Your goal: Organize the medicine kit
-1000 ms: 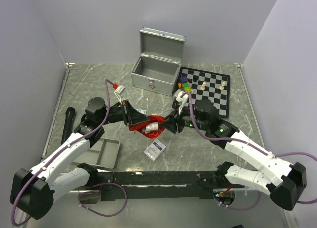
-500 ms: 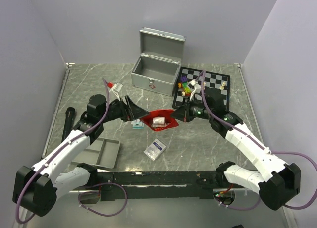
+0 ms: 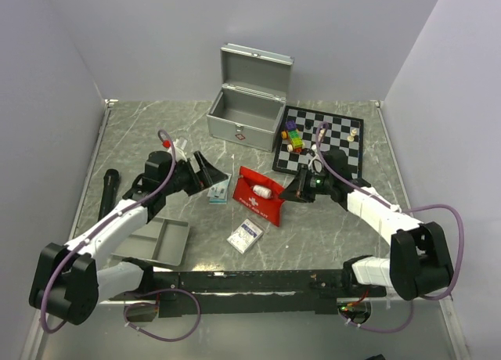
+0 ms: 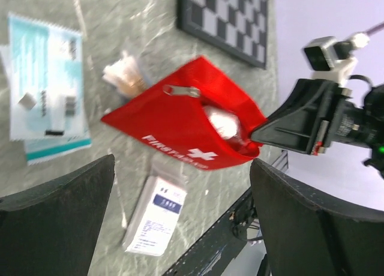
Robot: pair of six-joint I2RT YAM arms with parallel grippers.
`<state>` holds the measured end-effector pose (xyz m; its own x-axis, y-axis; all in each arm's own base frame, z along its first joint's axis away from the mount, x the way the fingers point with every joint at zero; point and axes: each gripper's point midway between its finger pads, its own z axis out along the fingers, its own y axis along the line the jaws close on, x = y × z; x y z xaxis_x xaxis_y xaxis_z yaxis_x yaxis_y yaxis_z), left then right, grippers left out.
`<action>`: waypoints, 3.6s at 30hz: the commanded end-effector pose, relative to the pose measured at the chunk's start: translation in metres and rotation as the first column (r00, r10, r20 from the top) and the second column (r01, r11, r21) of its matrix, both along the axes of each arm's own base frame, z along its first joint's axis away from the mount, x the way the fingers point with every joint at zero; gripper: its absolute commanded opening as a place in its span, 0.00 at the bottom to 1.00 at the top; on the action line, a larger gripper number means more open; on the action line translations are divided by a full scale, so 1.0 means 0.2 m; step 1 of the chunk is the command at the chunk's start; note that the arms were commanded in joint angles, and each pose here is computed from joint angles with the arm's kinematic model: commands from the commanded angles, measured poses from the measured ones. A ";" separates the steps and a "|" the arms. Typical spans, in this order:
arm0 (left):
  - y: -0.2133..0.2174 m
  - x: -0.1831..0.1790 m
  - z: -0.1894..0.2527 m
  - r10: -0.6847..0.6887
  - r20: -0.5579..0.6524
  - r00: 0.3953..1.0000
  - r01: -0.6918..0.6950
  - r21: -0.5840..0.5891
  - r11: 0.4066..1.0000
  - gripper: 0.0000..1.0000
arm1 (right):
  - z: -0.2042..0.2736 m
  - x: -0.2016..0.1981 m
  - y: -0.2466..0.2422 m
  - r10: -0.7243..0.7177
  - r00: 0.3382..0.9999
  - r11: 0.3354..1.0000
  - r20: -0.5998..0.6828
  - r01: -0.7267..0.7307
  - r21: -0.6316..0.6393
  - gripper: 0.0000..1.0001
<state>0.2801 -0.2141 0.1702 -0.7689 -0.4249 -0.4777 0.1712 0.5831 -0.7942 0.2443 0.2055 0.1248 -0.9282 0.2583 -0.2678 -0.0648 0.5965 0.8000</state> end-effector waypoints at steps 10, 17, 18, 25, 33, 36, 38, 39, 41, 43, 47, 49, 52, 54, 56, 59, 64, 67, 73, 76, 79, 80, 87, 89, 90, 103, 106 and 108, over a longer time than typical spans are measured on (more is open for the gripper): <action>0.00 0.09 0.00 0.039 0.002 0.999 -0.039 -0.009 0.999 0.99 | 0.06 0.13 -0.05 0.023 0.972 0.991 0.235 0.009 -0.135 0.51; -0.07 0.15 0.09 -0.019 0.097 0.995 0.025 -0.065 0.998 0.99 | 0.04 0.15 -0.02 0.067 0.948 0.991 0.310 -0.027 -0.131 0.27; -0.08 0.16 0.11 -0.021 0.123 0.992 0.030 -0.070 0.997 0.99 | 0.06 0.15 -0.01 0.077 0.938 0.991 0.339 -0.035 -0.126 0.23; -0.12 0.18 0.14 -0.074 0.232 0.970 0.095 -0.081 0.992 0.90 | 0.10 0.12 0.03 0.139 0.905 0.986 0.402 -0.087 -0.146 0.06; -0.17 0.21 0.02 -0.172 0.251 0.953 0.185 -0.028 0.982 0.69 | 0.09 0.13 0.04 0.154 0.905 0.984 0.396 -0.103 -0.147 0.02; -0.18 0.27 -0.01 -0.177 0.245 0.953 0.183 -0.003 0.983 0.69 | 0.09 0.12 0.04 0.158 0.903 0.983 0.400 -0.106 -0.150 0.02; -0.18 0.31 -0.03 -0.162 0.244 0.956 0.164 0.014 0.986 0.69 | 0.08 0.12 0.05 0.162 0.901 0.983 0.402 -0.109 -0.150 0.01; -0.17 0.33 -0.04 -0.159 0.247 0.956 0.158 0.022 0.987 0.69 | 0.08 0.11 0.05 0.166 0.899 0.982 0.404 -0.113 -0.152 0.01; -0.18 0.35 -0.04 -0.158 0.251 0.955 0.159 0.017 0.987 0.69 | 0.07 0.11 0.06 0.174 0.899 0.980 0.401 -0.120 -0.156 0.01; -0.18 0.36 -0.04 -0.156 0.254 0.955 0.161 0.001 0.987 0.68 | 0.08 0.10 0.06 0.180 0.895 0.979 0.408 -0.125 -0.159 0.00; -0.20 0.35 -0.05 -0.178 0.261 0.949 0.189 -0.019 0.982 0.61 | 0.08 0.10 0.07 0.185 0.893 0.979 0.411 -0.131 -0.157 0.00; -0.21 0.33 -0.06 -0.203 0.257 0.945 0.217 -0.025 0.976 0.56 | 0.08 0.10 0.07 0.187 0.894 0.979 0.408 -0.133 -0.157 0.00; -0.21 0.29 -0.08 -0.221 0.263 0.939 0.237 -0.031 0.971 0.54 | 0.09 0.09 0.07 0.187 0.891 0.979 0.414 -0.133 -0.156 0.00; -0.21 0.27 -0.08 -0.233 0.268 0.935 0.249 -0.028 0.968 0.54 | 0.09 0.09 0.07 0.186 0.890 0.979 0.416 -0.132 -0.156 0.00; -0.21 0.27 -0.08 -0.240 0.275 0.931 0.256 -0.024 0.966 0.54 | 0.09 0.09 0.07 0.187 0.890 0.979 0.416 -0.134 -0.153 0.00; -0.23 0.26 -0.09 -0.260 0.267 0.928 0.279 -0.035 0.960 0.50 | 0.08 0.09 0.07 0.189 0.890 0.979 0.415 -0.137 -0.152 0.00; -0.23 0.25 -0.10 -0.263 0.265 0.928 0.285 -0.049 0.957 0.30 | 0.08 0.09 0.07 0.189 0.888 0.979 0.418 -0.135 -0.155 0.00; -0.24 0.25 -0.11 -0.267 0.263 0.927 0.290 -0.052 0.956 0.26 | 0.08 0.09 0.07 0.190 0.889 0.979 0.417 -0.138 -0.153 0.00; -0.24 0.25 -0.12 -0.272 0.248 0.930 0.291 -0.044 0.956 0.45 | 0.08 0.09 0.07 0.190 0.889 0.978 0.417 -0.136 -0.156 0.00; -0.23 0.25 -0.12 -0.268 0.253 0.930 0.284 -0.030 0.958 0.54 | 0.08 0.09 0.07 0.190 0.889 0.978 0.417 -0.136 -0.156 0.00; -0.24 0.24 -0.13 -0.280 0.244 0.928 0.292 -0.015 0.956 0.53 | 0.08 0.10 0.07 0.191 0.890 0.978 0.414 -0.137 -0.156 0.00; -0.25 0.23 -0.15 -0.290 0.239 0.927 0.301 -0.009 0.954 0.52 | 0.08 0.09 0.07 0.190 0.891 0.978 0.413 -0.137 -0.155 0.00; -0.28 0.22 -0.20 -0.321 0.197 0.926 0.329 -0.004 0.944 0.33 | 0.08 0.09 0.08 0.192 0.889 0.978 0.416 -0.139 -0.153 0.00; -0.27 0.22 -0.19 -0.312 0.205 0.928 0.320 -0.004 0.947 0.28 | 0.08 0.09 0.08 0.192 0.888 0.978 0.417 -0.140 -0.152 0.00; -0.27 0.22 -0.19 -0.313 0.207 0.927 0.320 -0.003 0.947 0.26 | 0.08 0.09 0.08 0.191 0.889 0.979 0.416 -0.140 -0.151 0.00; -0.14 0.23 -0.13 -0.092 0.085 0.992 0.089 0.034 0.995 0.01 | 0.26 0.18 -0.04 0.033 0.862 0.973 0.506 0.088 -0.212 0.55; -0.10 0.23 -0.13 -0.009 0.037 0.999 0.007 0.032 0.999 0.01 | 0.37 0.14 0.01 0.070 0.817 0.979 0.573 0.053 -0.195 0.50; -0.07 0.23 -0.16 0.054 -0.013 0.998 -0.054 0.045 0.998 0.01 | 0.41 0.09 0.09 0.135 0.801 0.984 0.583 -0.038 -0.177 0.44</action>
<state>0.3220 -0.2408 0.1399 -0.7716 -0.3354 -0.5405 0.2783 0.5860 -0.7610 0.2638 0.2038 0.1632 -0.6824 0.1200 -0.7210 -0.4274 0.7347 0.5268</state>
